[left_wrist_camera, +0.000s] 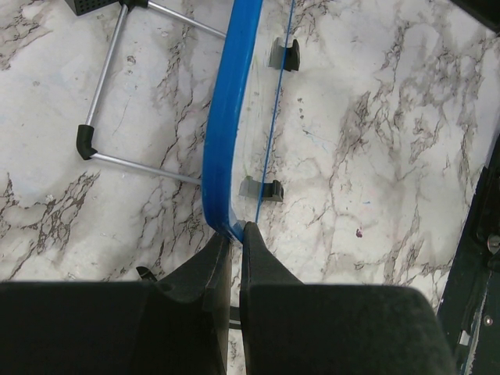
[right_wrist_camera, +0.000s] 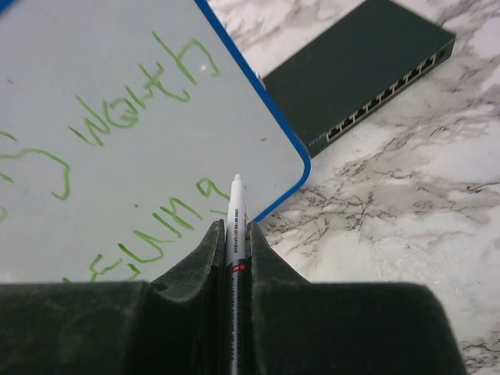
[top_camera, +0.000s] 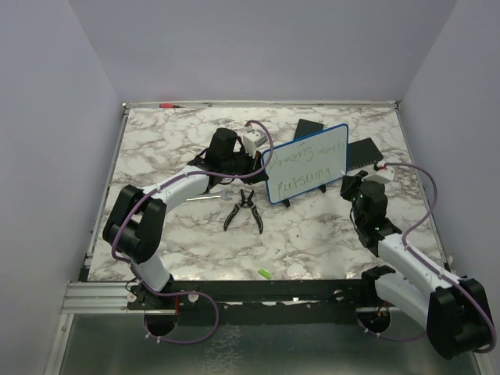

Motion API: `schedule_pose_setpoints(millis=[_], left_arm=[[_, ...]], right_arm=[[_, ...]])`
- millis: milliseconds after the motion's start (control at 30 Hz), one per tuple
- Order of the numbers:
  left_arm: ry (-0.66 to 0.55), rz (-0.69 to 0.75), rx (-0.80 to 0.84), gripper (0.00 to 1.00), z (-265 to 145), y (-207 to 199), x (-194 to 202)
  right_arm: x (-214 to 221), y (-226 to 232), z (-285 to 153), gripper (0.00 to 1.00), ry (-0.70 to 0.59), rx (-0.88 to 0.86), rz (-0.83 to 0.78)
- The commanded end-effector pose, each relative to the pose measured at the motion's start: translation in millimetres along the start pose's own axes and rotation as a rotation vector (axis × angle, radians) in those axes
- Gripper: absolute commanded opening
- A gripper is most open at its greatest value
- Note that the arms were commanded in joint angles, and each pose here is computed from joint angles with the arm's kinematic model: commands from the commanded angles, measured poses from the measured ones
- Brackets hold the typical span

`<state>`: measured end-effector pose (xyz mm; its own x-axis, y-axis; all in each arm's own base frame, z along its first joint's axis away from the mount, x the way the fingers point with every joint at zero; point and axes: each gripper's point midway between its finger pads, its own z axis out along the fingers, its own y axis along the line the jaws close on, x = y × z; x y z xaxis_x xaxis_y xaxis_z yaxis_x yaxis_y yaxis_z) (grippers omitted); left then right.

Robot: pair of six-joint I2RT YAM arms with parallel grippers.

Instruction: Write a sentence on the whiteboard

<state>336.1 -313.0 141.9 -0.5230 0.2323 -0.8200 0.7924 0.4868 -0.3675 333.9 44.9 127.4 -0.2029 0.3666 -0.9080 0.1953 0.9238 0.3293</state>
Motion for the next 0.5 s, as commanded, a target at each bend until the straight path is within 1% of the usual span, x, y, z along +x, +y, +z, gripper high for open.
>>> schedule_pose_setpoints(millis=[0, 67, 133, 233, 267, 300, 400, 467], left_arm=[[0.044, -0.004, -0.043, 0.00, 1.6, 8.0, 11.6], [0.045, -0.007, -0.047, 0.05, 0.9, 8.6, 11.6], [0.045, -0.010, -0.050, 0.14, 0.7, 8.7, 11.6], [0.043, -0.009, -0.055, 0.24, -0.5, 8.8, 10.7], [0.041, -0.008, -0.059, 0.30, -1.1, 9.2, 10.3], [0.041, -0.008, -0.062, 0.33, -1.6, 9.6, 10.2], [0.039, -0.005, -0.062, 0.39, -3.0, 8.6, 9.6], [0.038, -0.004, -0.067, 0.45, -3.8, 8.5, 9.7]], right_arm=[[-12.6, -17.5, -18.8, 0.01, -0.047, 0.061, 0.025], [-18.0, -18.6, -26.1, 0.01, -0.065, 0.056, 0.034], [-23.0, -17.9, -32.0, 0.01, -0.082, 0.043, 0.043], [-26.5, -17.4, -37.6, 0.01, -0.090, 0.033, 0.051], [-27.0, -17.3, -38.9, 0.01, -0.092, 0.029, 0.053], [-26.3, -17.8, -39.2, 0.01, -0.091, 0.030, 0.052], [-23.5, -19.1, -39.2, 0.01, -0.082, 0.034, 0.048], [-22.2, -19.1, -38.8, 0.01, -0.077, 0.034, 0.048]])
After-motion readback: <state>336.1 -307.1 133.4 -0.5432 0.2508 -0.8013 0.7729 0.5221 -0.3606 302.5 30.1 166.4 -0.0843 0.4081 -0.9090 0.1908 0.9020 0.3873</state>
